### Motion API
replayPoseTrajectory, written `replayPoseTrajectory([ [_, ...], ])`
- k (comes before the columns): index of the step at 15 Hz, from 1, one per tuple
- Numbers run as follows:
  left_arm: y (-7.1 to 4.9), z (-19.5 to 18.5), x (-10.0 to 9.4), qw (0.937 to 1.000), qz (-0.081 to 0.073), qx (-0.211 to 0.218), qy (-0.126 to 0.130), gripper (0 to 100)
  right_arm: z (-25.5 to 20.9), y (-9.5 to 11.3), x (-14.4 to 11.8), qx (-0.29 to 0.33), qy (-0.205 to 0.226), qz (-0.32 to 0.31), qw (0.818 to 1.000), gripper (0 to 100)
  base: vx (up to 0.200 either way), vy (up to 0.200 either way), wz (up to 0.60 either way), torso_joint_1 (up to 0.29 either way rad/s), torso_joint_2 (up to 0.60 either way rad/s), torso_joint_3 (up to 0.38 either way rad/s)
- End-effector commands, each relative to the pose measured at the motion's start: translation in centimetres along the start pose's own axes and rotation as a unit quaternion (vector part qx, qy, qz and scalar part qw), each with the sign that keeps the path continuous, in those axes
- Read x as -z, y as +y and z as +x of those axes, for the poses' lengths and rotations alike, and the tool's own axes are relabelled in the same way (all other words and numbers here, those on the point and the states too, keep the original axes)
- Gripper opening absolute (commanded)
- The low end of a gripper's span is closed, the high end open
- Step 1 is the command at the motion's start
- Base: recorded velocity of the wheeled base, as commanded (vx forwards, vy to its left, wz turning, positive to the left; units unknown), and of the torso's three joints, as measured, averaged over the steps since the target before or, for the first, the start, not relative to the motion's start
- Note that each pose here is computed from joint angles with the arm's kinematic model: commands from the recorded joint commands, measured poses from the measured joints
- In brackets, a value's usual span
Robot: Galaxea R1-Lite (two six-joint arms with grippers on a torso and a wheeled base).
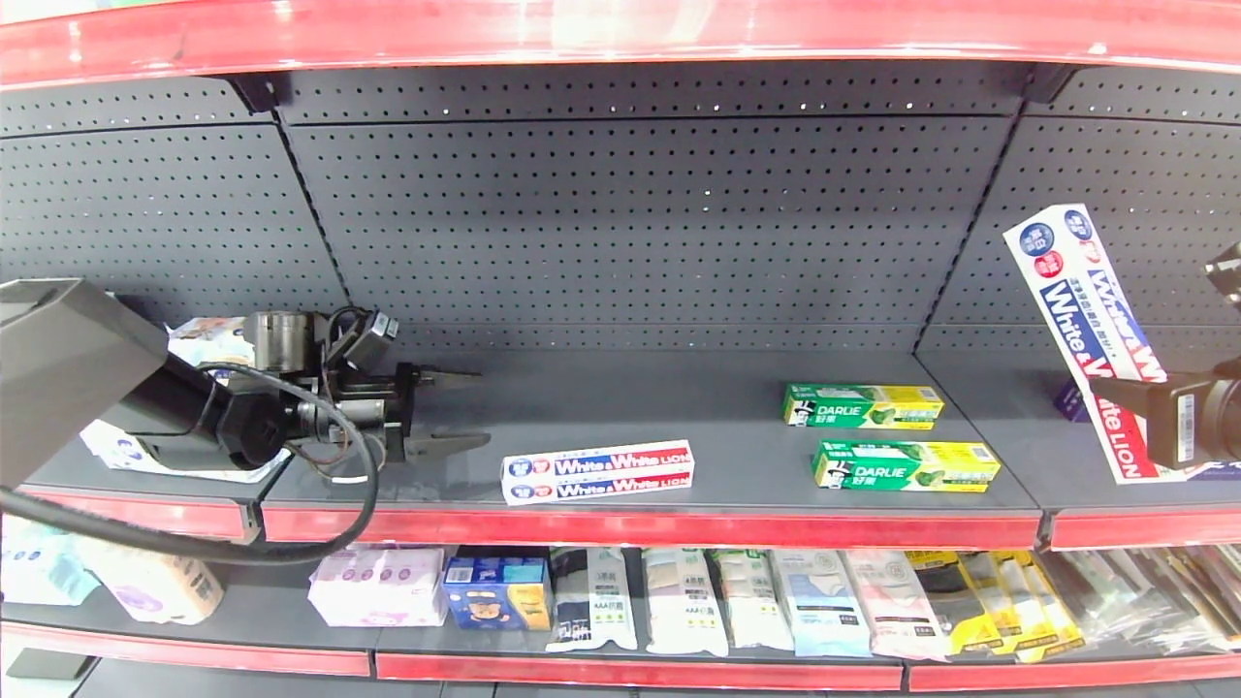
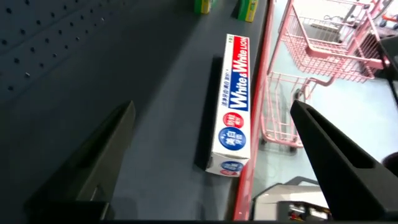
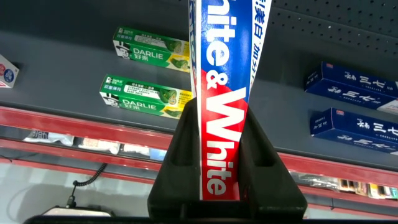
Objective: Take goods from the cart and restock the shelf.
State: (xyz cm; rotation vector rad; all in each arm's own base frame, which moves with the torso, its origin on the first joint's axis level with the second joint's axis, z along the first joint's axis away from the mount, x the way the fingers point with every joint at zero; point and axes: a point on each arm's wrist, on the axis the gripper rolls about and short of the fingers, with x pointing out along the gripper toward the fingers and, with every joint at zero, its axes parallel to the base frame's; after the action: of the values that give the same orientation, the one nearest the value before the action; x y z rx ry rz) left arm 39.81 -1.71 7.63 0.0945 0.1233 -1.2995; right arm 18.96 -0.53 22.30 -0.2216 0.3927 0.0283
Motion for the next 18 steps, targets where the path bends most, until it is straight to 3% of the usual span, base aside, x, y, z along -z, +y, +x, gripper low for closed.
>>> replayPoseTrajectory([
  [1, -0.2, 0.1, 0.0, 0.9997, -0.023, 0.002, 0.001, 100, 0.1, 0.0, 0.0, -0.001, 0.001, 0.0, 1.0, 0, 0.0, 0.0, 0.0, 0.0, 0.0, 0.0],
  [3, -0.7, 0.7, -0.9, 0.9979, -0.064, 0.011, -0.001, 100, 0.1, 0.0, 0.0, -0.001, 0.001, 0.0, 1.0, 0, 0.0, 0.0, 0.0, 0.0, 0.0, 0.0],
  [6, -0.8, 0.9, -1.1, 0.9944, -0.105, 0.013, -0.002, 100, 0.1, 0.1, 0.3, -0.004, 0.005, 0.001, 1.0, 0, 0.0, 0.0, 0.0, 0.0, 0.0, 0.0],
  [7, -0.8, 0.9, -1.3, 0.9914, -0.13, 0.013, -0.003, 100, 0.1, 0.1, 0.3, -0.004, 0.005, 0.002, 1.0, 0, 0.0, 0.0, 0.0, 0.0, 0.0, 0.0],
  [10, -0.6, 1.1, -1.3, 0.9844, -0.174, -0.024, 0.009, 100, 0.2, 0.0, 0.2, -0.004, 0.005, 0.002, 1.0, 0, 0.0, 0.0, 0.0, 0.0, 0.0, 0.0],
  [11, -0.5, 1.4, -0.8, 0.9823, -0.181, -0.044, 0.018, 100, 0.2, 0.0, 0.2, -0.004, 0.005, 0.002, 1.0, 0, 0.0, 0.0, 0.0, 0.0, 0.0, 0.0],
  [12, -0.4, 1.5, -0.6, 0.982, -0.179, -0.058, 0.021, 100, 0.2, 0.0, 0.3, -0.004, 0.005, 0.002, 1.0, 0, 0.0, 0.0, 0.0, 0.0, 0.0, 0.0],
  [14, 0.1, 1.7, -0.5, 0.9828, -0.161, -0.088, 0.021, 100, 0.1, 0.0, 0.3, -0.004, 0.005, 0.004, 1.0, 0, 0.0, 0.0, 0.0, 0.0, 0.0, 0.0],
  [15, 0.0, 1.9, -0.5, 0.9813, -0.16, -0.104, 0.024, 100, 0.1, 0.0, 0.3, -0.004, 0.005, 0.004, 1.0, 0, 0.0, 0.0, 0.0, 0.0, 0.0, 0.0],
  [18, 0.2, 3.4, -1.5, 0.9632, -0.172, -0.206, 0.015, 100, 0.0, 0.1, 0.4, -0.003, 0.006, 0.005, 1.0, 0, 0.0, 0.0, 0.0, 0.0, 0.0, 0.0],
])
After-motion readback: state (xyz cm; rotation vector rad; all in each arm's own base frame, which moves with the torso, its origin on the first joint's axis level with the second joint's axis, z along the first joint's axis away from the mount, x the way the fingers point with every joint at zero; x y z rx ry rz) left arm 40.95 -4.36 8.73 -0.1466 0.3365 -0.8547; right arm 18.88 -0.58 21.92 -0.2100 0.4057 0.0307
